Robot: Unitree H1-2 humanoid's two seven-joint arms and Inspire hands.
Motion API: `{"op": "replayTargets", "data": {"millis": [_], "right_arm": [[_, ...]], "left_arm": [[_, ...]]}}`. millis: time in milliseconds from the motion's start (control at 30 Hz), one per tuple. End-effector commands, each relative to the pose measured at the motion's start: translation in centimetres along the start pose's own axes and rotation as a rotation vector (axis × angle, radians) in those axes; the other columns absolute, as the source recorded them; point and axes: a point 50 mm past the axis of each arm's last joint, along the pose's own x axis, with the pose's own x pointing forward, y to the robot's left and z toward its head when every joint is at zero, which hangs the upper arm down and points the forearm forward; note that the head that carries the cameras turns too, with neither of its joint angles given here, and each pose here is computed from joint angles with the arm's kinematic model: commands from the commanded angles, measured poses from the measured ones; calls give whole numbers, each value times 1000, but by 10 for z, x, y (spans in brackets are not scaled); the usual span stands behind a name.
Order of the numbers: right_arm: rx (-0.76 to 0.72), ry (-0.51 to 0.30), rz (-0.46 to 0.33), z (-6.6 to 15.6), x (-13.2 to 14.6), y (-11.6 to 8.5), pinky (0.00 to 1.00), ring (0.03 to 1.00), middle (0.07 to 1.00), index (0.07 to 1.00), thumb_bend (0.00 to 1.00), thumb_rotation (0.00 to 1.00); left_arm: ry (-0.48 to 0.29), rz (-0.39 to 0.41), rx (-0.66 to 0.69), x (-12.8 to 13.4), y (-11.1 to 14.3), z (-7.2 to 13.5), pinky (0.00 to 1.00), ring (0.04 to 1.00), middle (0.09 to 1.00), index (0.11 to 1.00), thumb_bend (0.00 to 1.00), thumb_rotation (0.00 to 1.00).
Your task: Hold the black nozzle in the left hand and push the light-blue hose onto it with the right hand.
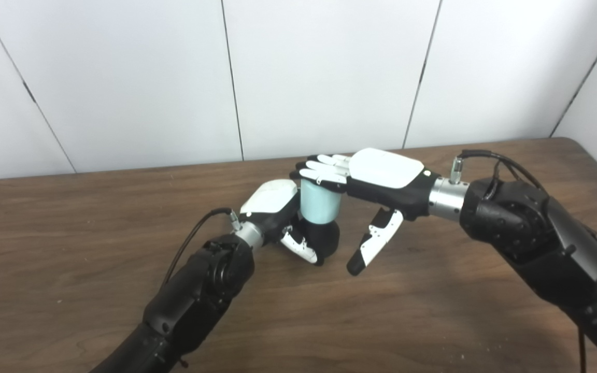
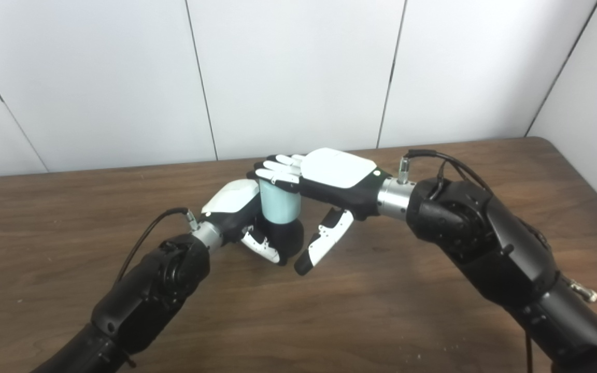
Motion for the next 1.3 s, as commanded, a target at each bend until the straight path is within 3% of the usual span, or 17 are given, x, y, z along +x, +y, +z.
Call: {"op": "replayTargets", "data": {"millis": [0, 233, 400, 467, 533, 633, 700, 733, 800, 933, 1033, 1167, 1267], "right_arm": [[20, 70, 164, -7, -6, 26, 1000, 1000, 1000, 1000, 857, 837], [-12, 64, 142, -2, -5, 27, 1000, 1000, 1000, 1000, 862, 822], [11, -10, 72, 3, -3, 14, 1000, 1000, 1000, 1000, 827, 780], [50, -37, 2, 4, -2, 5, 999, 1000, 1000, 1000, 785, 704], [104, -30, -88, 6, -2, 1, 974, 1000, 1000, 1000, 753, 546], [201, 35, -250, 8, 0, 2, 909, 1000, 1000, 1000, 722, 327], [265, 92, -334, 9, 1, 4, 878, 1000, 1000, 1000, 722, 245], [289, 115, -363, 9, 2, 5, 774, 985, 1000, 1000, 743, 184], [331, 152, -408, 7, 2, 6, 721, 975, 1000, 1000, 755, 164], [401, 179, -464, 0, -7, 5, 783, 972, 1000, 1000, 780, 129], [415, 186, -499, -6, -15, 7, 732, 959, 1000, 1000, 789, 139], [429, 185, -502, -11, -21, 13, 713, 945, 1000, 1000, 802, 161], [436, 164, -481, -11, -26, 17, 716, 943, 1000, 1000, 816, 171]], "left_arm": [[164, -237, 14, -24, -58, -44, 460, 446, 428, 490, 527, 0], [167, -232, 9, -23, -58, -46, 436, 419, 409, 489, 525, 0], [166, -236, 5, -22, -59, -44, 430, 424, 416, 490, 526, 0], [164, -238, 4, -22, -60, -42, 433, 429, 420, 490, 526, 0], [163, -238, 6, -22, -60, -42, 417, 422, 417, 490, 526, 0], [164, -241, 10, -21, -61, -43, 403, 413, 413, 489, 525, 0], [163, -242, 9, -21, -61, -43, 400, 410, 411, 489, 525, 0], [162, -242, 8, -21, -61, -42, 394, 408, 410, 489, 525, 0], [162, -243, 9, -20, -61, -41, 394, 409, 411, 489, 525, 0], [165, -246, 10, -18, -65, -37, 437, 441, 427, 490, 526, 0], [167, -252, 16, -16, -66, -34, 422, 411, 444, 486, 526, 0], [166, -254, 18, -16, -65, -33, 338, 340, 471, 483, 528, 0], [164, -253, 15, -17, -64, -33, 338, 343, 473, 483, 528, 0]]}}
